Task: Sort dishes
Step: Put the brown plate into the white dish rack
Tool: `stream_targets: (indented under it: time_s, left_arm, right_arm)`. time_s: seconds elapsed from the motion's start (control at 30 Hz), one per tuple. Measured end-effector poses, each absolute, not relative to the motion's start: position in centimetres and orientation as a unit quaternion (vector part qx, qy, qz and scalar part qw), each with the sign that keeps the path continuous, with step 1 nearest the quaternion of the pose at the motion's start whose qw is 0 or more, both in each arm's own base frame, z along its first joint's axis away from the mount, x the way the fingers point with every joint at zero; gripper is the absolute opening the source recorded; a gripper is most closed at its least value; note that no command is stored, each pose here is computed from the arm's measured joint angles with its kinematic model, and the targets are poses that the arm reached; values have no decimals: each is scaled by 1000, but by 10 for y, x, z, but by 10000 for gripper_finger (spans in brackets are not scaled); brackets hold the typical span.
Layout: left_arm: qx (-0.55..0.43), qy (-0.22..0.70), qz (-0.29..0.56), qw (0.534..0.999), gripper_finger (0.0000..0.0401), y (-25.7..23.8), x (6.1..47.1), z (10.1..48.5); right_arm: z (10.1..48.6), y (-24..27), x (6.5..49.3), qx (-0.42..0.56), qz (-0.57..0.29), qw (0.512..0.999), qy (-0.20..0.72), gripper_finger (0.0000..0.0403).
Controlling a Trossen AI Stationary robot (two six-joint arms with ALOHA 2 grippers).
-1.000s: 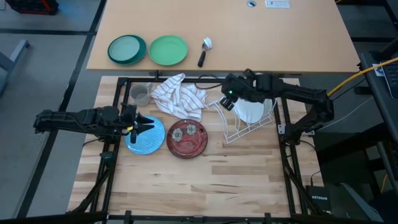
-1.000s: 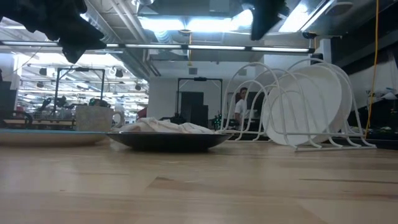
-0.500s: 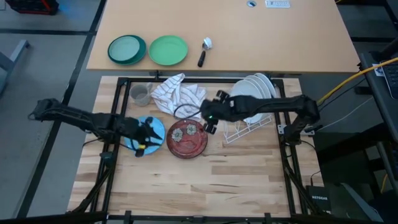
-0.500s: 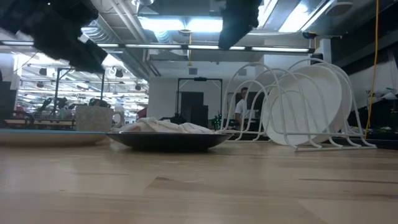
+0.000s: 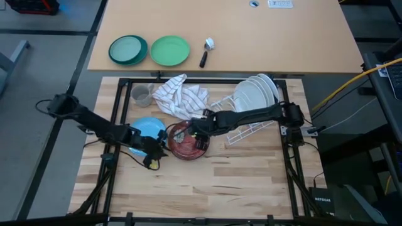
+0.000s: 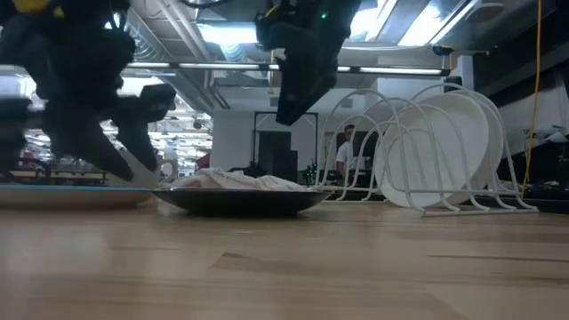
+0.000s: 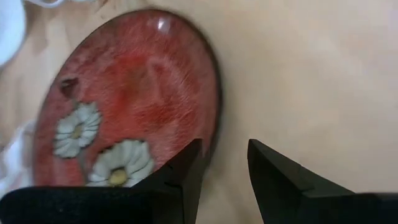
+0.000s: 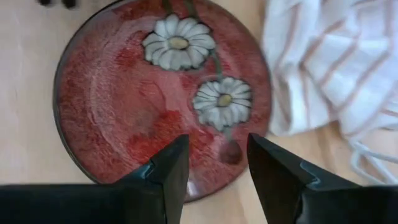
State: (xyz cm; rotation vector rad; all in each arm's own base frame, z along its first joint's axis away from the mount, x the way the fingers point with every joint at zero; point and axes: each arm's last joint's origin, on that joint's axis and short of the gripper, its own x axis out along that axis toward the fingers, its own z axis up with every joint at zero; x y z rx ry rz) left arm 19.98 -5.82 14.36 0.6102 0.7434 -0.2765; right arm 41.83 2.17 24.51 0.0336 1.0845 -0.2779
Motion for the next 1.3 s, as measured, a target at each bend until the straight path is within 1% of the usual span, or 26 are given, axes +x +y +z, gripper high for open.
stream_targets:
  time_s: [0.13,0.33,0.5,0.57,0.77,0.83,0.9,1.07,1.13,1.3]
  left_arm:
    - [342,372,-105,856,117,-60,205,132]
    - [381,397,-105,828,118,-60,209,117]
    - [417,381,-89,820,117,-60,216,112]
    - [432,368,-90,818,118,-61,219,111]
    - [464,367,-97,801,117,-61,223,104]
    - [463,371,-98,799,108,-61,223,102]
    - [455,373,-96,803,89,-61,223,102]
    - [443,366,-80,815,22,-63,223,104]
    - [436,360,-75,821,14,-65,223,106]
    - [434,326,-51,838,17,-75,224,110]
  right_arm:
    - [235,22,424,21,-123,846,518,166]
    - [233,22,425,19,-124,845,520,166]
    - [233,22,425,16,-130,846,516,166]
    - [233,22,425,16,-130,846,516,166]
    - [235,22,428,18,-129,854,504,166]
    - [235,22,429,20,-129,857,498,166]
    - [235,22,429,20,-129,859,496,166]
    - [235,23,429,27,-118,859,498,166]
    - [236,23,429,32,-109,859,500,166]
    - [247,24,426,52,-78,860,501,166]
